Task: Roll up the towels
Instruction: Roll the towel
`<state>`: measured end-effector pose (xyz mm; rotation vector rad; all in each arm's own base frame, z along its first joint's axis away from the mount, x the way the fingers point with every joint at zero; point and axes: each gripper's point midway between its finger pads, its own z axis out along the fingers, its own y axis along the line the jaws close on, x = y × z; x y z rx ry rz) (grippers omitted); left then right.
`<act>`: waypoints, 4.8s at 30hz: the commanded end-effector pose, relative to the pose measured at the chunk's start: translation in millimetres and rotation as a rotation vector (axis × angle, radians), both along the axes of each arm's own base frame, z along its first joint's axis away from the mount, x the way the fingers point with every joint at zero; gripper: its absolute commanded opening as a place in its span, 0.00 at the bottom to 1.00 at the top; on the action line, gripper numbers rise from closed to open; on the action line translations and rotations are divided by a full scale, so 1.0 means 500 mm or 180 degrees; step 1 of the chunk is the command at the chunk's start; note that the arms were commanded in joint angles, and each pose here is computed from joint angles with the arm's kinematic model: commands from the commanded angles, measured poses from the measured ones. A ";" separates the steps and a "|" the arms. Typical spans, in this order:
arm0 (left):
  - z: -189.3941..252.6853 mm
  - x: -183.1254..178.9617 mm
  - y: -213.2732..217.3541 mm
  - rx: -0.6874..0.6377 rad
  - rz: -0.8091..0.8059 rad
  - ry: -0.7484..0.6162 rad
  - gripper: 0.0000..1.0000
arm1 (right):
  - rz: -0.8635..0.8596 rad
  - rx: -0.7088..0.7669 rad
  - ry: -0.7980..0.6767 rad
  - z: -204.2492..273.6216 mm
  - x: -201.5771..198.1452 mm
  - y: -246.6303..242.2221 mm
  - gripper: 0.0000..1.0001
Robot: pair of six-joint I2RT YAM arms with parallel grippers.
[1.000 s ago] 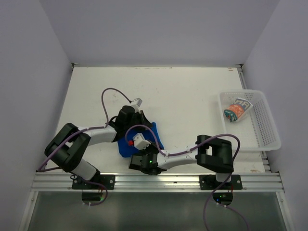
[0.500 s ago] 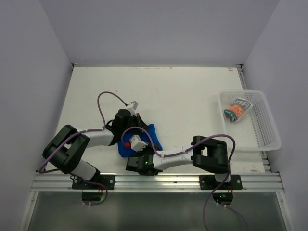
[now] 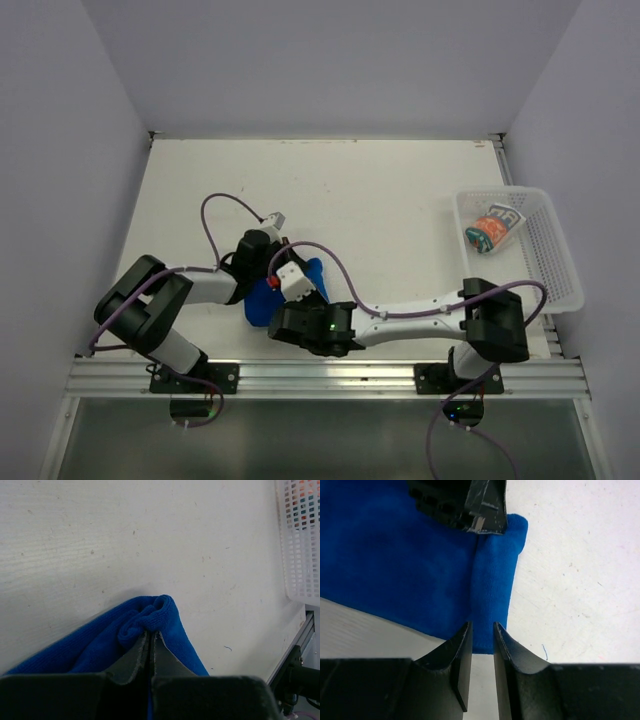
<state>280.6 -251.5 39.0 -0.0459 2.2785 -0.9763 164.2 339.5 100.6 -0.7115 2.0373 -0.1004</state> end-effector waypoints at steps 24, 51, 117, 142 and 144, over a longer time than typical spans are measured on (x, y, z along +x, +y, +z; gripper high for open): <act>-0.063 -0.014 0.048 0.0318 0.0159 0.0137 0.00 | -0.0573 0.3071 0.1578 -0.026 0.062 -0.045 0.45; -0.058 -0.022 0.055 0.0264 0.0248 0.0166 0.00 | -0.0618 0.2562 0.1797 -0.148 0.053 -0.040 0.27; 0.108 0.031 0.055 -0.0379 0.0373 0.0190 0.25 | -0.0409 -0.1428 -0.0379 -0.106 0.061 -0.023 0.00; 0.129 0.015 0.046 -0.0313 0.0074 0.0059 0.23 | -0.0189 -0.1538 -0.0114 -0.188 0.054 -0.003 0.00; 0.139 0.017 0.041 -0.0366 0.0028 0.0000 0.23 | -0.0198 -0.1536 -0.0102 -0.188 0.057 -0.004 0.00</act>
